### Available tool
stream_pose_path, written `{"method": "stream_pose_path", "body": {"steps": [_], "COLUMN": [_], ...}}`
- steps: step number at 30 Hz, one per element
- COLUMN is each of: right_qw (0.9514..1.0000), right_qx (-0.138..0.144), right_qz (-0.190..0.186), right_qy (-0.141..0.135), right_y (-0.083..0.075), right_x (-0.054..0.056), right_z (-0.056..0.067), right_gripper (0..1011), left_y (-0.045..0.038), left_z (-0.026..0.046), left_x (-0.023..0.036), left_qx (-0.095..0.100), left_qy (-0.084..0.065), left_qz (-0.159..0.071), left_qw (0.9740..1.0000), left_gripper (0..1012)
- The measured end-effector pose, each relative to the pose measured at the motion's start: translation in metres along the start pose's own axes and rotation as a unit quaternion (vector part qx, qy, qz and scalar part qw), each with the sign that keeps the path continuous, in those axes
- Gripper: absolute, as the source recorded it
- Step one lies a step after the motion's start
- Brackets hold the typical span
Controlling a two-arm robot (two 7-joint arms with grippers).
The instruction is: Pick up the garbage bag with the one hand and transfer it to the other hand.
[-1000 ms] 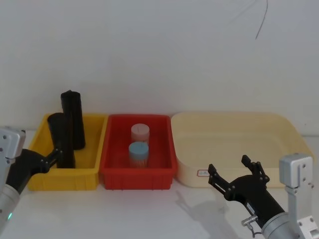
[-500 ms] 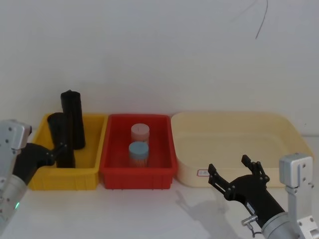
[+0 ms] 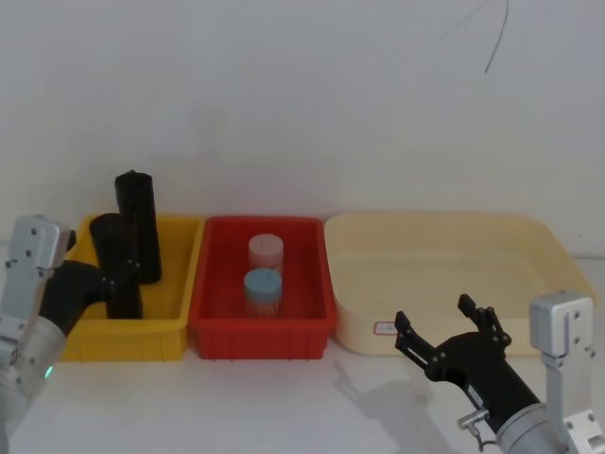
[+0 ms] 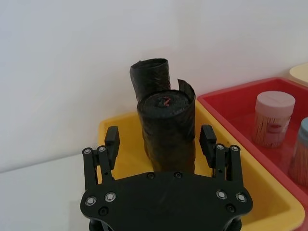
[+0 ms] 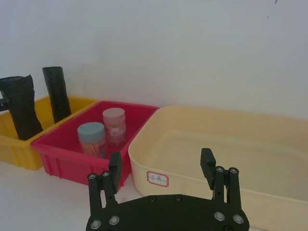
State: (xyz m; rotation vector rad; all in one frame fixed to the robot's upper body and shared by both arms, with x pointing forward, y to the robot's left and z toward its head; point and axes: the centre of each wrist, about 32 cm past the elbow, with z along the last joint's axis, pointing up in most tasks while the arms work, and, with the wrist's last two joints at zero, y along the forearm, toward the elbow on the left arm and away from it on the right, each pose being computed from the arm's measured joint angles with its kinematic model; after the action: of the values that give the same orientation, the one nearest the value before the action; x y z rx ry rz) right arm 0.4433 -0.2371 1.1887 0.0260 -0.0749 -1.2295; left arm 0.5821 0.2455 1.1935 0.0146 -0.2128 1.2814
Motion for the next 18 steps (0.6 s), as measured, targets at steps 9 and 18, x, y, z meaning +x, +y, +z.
{"method": "stream_pose_path", "body": {"steps": [9,18], "right_qw": [1.0000,1.0000], "right_qx": [0.000,0.000], "right_qz": [0.000,0.000], "right_qy": [0.000,0.000], "right_y": [0.000,0.000], "right_x": [0.000,0.000], "right_z": [0.000,0.000], "right_gripper": [1002,1001], "left_y": [-0.0164,-0.0273], "left_z": [-0.0033,-0.0035], "left_x": [0.0017,0.0033], "left_qx": [-0.003,-0.002], "left_qy": [0.008,0.017], "left_qz": [-0.010,-0.027], "left_qw": [0.9999,0.9995], "left_gripper": [1000,875]}}
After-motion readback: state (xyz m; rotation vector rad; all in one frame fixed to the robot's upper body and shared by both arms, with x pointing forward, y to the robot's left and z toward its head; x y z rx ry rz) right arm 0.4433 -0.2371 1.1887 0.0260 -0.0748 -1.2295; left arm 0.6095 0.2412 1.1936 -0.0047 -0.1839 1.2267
